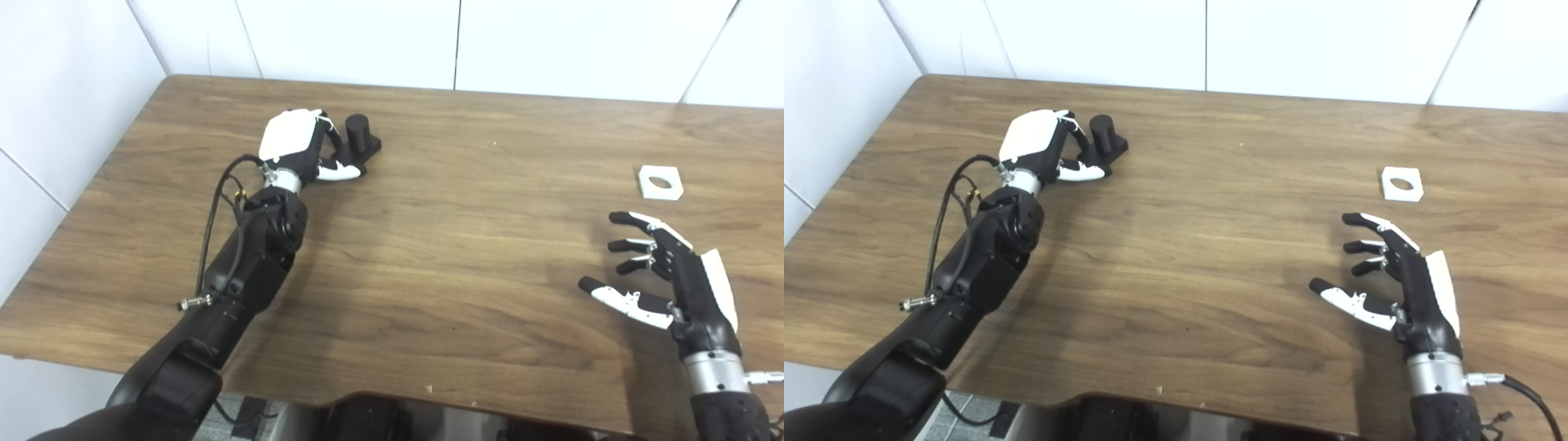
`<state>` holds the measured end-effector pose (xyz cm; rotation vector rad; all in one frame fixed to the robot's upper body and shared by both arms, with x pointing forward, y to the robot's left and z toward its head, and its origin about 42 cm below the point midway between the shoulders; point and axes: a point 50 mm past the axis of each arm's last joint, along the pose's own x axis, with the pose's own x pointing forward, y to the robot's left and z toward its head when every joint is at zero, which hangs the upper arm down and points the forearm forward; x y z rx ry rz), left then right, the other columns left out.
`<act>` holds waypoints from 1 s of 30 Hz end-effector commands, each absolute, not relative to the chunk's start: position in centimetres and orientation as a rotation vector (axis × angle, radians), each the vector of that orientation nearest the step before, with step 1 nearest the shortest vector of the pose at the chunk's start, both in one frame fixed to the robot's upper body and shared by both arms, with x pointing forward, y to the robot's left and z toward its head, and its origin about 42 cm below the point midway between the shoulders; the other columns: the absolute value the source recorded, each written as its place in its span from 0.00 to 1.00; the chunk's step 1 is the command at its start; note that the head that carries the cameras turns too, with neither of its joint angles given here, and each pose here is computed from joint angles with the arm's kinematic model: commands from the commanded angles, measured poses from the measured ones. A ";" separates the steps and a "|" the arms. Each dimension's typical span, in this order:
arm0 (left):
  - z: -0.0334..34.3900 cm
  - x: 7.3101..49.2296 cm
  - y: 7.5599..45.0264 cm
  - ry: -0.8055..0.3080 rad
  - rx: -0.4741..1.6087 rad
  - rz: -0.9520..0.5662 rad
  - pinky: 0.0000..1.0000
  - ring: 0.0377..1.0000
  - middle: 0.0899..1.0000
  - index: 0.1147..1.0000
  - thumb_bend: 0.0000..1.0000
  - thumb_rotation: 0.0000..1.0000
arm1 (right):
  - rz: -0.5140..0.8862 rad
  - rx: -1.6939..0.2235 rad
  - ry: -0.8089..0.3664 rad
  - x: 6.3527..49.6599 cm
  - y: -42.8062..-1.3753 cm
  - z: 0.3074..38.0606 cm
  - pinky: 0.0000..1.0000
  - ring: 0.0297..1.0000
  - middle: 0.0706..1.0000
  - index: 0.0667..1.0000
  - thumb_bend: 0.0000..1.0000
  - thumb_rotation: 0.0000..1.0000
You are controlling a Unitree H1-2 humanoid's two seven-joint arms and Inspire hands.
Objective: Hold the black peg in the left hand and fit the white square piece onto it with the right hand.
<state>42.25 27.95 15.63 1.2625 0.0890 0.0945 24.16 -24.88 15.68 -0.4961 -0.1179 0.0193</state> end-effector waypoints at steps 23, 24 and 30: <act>14.6 43.8 28.0 0.105 1.274 0.029 0.92 0.93 0.89 0.47 0.59 0.19 | -0.018 -0.456 -0.201 23.3 -24.5 17.1 0.49 0.63 0.81 0.69 0.57 0.02; 14.6 43.8 28.0 0.104 1.274 0.026 0.92 0.93 0.88 0.45 0.55 0.13 | -0.019 -0.457 -0.200 23.3 -24.5 17.1 0.48 0.63 0.81 0.69 0.57 0.02; 14.3 43.6 27.8 0.102 1.271 0.019 0.91 0.92 0.86 0.42 0.51 0.08 | -0.020 -0.453 -0.195 23.1 -24.6 17.0 0.49 0.64 0.81 0.69 0.57 0.04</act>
